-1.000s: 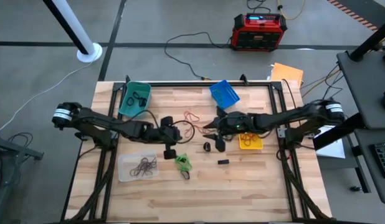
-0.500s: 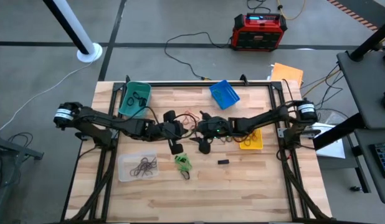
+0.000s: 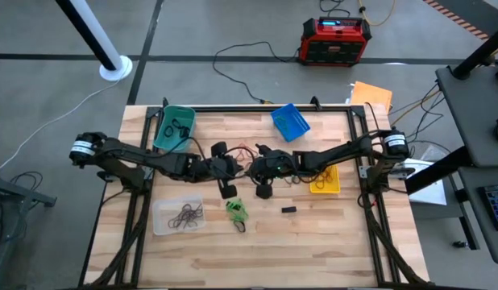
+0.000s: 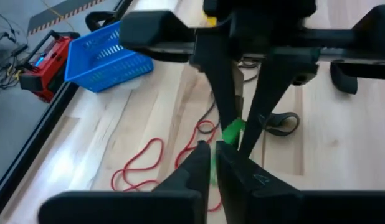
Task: Sort rubber bands into baskets
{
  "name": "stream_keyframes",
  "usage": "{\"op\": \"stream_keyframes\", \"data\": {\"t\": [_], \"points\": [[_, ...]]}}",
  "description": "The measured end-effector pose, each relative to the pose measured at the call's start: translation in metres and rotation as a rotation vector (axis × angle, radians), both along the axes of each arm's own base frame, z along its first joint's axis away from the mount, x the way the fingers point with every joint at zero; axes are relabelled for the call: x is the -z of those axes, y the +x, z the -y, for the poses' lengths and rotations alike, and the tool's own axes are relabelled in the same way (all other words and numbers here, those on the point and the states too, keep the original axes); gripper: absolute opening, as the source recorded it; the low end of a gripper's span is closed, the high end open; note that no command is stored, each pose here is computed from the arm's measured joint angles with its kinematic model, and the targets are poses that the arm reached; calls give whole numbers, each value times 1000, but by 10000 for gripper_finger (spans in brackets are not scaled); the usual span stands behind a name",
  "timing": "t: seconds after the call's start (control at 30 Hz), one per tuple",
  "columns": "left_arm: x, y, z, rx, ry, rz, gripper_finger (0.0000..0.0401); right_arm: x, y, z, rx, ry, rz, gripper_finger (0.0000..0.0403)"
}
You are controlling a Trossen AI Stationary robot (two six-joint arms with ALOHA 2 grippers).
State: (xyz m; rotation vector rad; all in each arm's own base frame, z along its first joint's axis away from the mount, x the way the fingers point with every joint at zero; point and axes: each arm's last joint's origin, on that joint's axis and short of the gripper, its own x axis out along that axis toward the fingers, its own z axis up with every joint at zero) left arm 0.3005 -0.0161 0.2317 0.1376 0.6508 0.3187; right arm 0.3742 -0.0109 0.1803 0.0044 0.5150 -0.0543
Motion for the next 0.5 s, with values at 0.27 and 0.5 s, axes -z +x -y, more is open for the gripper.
{"op": "stream_keyframes", "data": {"t": [0.27, 0.5], "points": [[4, -4, -4, -35, 26, -57, 105, -8, -14, 19, 87, -38, -127, 9], [5, -5, -5, -40, 60, -79, 163, -31, -43, 90, 490, -194, -458, 9]]}}
